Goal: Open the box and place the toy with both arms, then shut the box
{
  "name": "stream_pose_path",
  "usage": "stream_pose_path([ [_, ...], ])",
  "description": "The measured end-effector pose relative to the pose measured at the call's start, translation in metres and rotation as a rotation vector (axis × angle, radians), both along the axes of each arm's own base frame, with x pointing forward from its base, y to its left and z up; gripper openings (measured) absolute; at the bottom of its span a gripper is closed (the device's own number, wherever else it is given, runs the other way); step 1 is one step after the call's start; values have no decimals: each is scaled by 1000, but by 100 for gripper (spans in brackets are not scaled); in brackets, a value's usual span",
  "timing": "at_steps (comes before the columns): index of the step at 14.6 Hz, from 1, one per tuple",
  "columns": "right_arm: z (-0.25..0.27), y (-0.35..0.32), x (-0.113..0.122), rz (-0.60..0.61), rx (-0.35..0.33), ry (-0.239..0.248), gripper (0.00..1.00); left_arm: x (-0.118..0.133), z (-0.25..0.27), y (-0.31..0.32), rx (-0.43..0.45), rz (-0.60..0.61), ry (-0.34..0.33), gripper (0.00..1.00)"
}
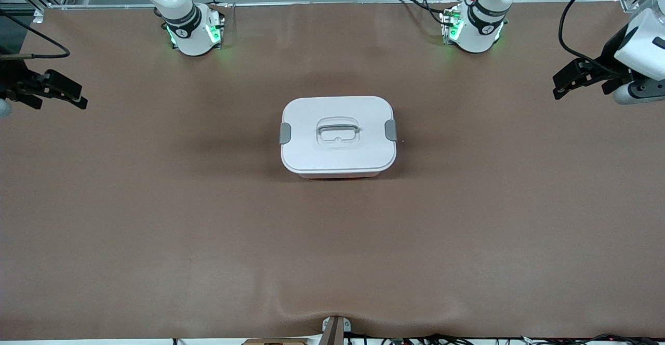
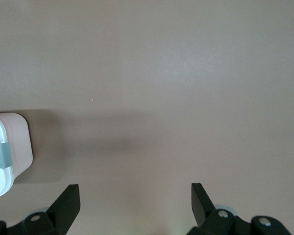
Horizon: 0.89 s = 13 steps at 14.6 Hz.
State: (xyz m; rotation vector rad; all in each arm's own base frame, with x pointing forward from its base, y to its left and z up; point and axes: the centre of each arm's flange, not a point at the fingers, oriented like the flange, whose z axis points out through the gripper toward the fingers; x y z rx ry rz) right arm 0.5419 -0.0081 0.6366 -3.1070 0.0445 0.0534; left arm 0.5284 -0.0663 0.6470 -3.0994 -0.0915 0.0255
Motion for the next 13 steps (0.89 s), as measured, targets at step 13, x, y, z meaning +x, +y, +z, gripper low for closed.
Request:
stream_pose_path([
  [13,-1,-7,1,-13,0,-2,100,0,-1,0,-2,-136,8,100],
])
